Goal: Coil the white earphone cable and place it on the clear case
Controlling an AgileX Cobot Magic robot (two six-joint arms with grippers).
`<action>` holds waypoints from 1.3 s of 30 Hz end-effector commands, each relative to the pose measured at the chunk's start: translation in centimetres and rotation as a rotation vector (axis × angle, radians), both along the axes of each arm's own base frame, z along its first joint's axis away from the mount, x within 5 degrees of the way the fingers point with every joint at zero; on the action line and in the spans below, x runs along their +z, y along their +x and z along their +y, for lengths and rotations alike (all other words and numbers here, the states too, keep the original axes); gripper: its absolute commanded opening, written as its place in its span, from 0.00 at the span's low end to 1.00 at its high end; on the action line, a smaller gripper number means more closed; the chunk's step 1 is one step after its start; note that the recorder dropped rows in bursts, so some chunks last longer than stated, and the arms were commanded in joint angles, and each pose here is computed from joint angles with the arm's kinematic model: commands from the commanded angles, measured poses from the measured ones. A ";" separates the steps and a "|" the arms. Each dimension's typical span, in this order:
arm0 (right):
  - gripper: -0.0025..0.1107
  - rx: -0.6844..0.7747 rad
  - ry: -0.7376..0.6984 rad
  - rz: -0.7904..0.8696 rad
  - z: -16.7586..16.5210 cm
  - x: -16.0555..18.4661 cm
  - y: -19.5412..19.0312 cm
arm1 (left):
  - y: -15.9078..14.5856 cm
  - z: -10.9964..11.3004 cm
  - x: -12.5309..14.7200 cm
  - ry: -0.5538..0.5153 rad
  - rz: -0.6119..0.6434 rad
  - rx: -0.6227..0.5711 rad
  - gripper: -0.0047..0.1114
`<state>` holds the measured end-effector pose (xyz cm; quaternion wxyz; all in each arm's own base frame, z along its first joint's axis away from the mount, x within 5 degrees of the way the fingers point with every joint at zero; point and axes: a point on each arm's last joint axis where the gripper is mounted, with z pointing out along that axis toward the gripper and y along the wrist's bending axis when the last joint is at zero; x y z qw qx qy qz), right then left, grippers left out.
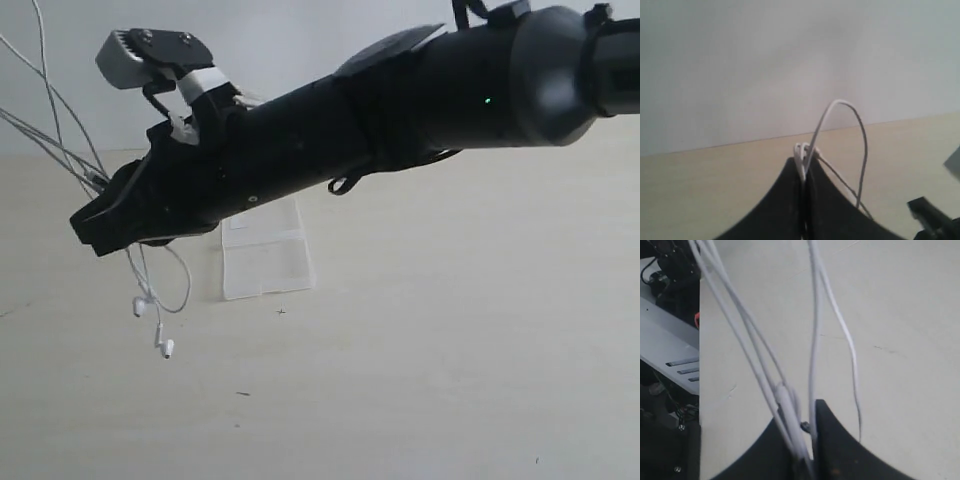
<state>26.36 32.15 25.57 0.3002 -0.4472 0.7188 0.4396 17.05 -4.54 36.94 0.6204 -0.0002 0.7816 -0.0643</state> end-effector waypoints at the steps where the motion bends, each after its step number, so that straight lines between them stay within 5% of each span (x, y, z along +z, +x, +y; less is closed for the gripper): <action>1: 0.02 -0.046 -0.091 -0.055 -2.1 1.6 0.5 | -0.7 0.7 0.2 -0.007 0.025 0.050 0.04; 5: 0.02 -0.075 -0.063 -0.095 -2.8 3.6 0.3 | -0.7 0.3 0.1 -0.018 0.034 0.011 0.04; 17: 0.02 -0.077 -0.072 -0.084 -2.6 3.0 0.5 | -1.9 -1.4 2.8 -0.175 -0.203 -0.224 0.04; 27: 0.04 -0.159 -0.003 -0.059 -2.5 3.5 1.1 | -2.9 -0.8 3.3 -0.158 -0.232 -0.209 0.04; 36: 0.50 -0.135 0.013 -0.105 -2.4 3.7 1.0 | -3.0 -1.3 3.8 -0.175 -0.286 -0.263 0.04; 39: 0.54 -0.117 0.047 -0.119 -2.2 4.0 0.9 | -2.9 -1.3 3.8 -0.175 -0.284 -0.265 0.04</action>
